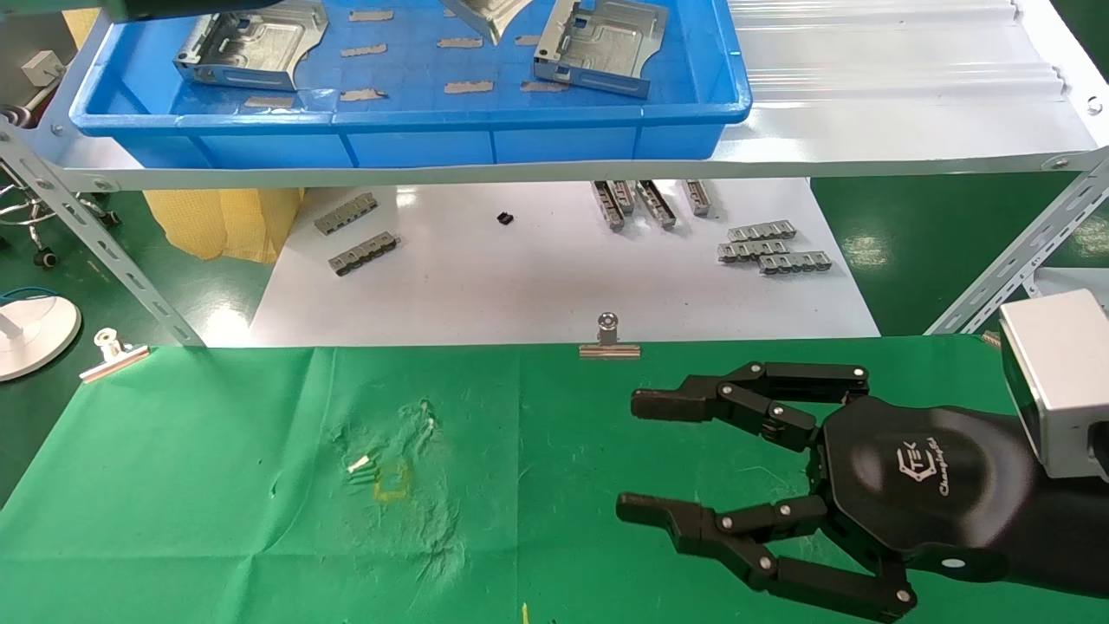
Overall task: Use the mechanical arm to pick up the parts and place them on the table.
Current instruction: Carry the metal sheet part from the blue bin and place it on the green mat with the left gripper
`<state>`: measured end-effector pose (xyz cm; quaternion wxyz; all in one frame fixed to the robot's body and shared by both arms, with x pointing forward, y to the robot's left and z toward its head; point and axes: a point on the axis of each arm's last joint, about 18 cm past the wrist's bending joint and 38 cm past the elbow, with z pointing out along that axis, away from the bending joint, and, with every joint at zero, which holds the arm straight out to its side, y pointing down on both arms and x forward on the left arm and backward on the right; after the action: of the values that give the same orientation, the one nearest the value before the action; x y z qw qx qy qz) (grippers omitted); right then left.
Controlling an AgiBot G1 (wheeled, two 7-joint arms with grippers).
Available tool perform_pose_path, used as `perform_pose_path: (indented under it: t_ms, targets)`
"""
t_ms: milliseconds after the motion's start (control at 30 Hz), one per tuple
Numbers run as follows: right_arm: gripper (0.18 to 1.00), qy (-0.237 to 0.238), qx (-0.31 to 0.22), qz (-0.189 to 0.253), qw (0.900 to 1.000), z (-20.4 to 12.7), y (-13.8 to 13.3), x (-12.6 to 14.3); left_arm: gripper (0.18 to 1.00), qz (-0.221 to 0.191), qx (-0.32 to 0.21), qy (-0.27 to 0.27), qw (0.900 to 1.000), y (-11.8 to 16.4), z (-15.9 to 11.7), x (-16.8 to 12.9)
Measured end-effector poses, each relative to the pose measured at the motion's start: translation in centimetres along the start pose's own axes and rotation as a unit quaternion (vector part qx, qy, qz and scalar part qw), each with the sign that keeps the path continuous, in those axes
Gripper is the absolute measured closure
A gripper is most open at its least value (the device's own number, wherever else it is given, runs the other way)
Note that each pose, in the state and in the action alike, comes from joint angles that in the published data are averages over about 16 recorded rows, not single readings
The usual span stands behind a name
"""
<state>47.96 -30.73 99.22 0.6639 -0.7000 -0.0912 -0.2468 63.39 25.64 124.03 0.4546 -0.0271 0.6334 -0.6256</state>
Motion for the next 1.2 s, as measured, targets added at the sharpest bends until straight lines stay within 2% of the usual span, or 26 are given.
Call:
perform_pose_path:
  t_ms: [333, 633, 933, 1200]
  targets:
    - [0.460, 0.000, 0.000, 0.000, 1.000, 0.0, 0.0, 0.0, 0.912, 0.044, 0.030, 0.089, 0.9946, 0.4, -5.9, 2.1]
    - [0.306, 0.000, 0.000, 0.000, 1.000, 0.0, 0.0, 0.0, 0.912, 0.113, 0.002, 0.138, 0.9839, 2.7, -11.2, 4.5]
    - [0.206, 0.000, 0.000, 0.000, 1.000, 0.0, 0.0, 0.0, 0.912, 0.142, -0.081, 0.193, 0.9674, 9.1, -14.3, 8.1]
    - [0.181, 0.000, 0.000, 0.000, 1.000, 0.0, 0.0, 0.0, 0.912, 0.188, -0.144, 0.221, 0.9461, 16.4, -14.6, 8.9]
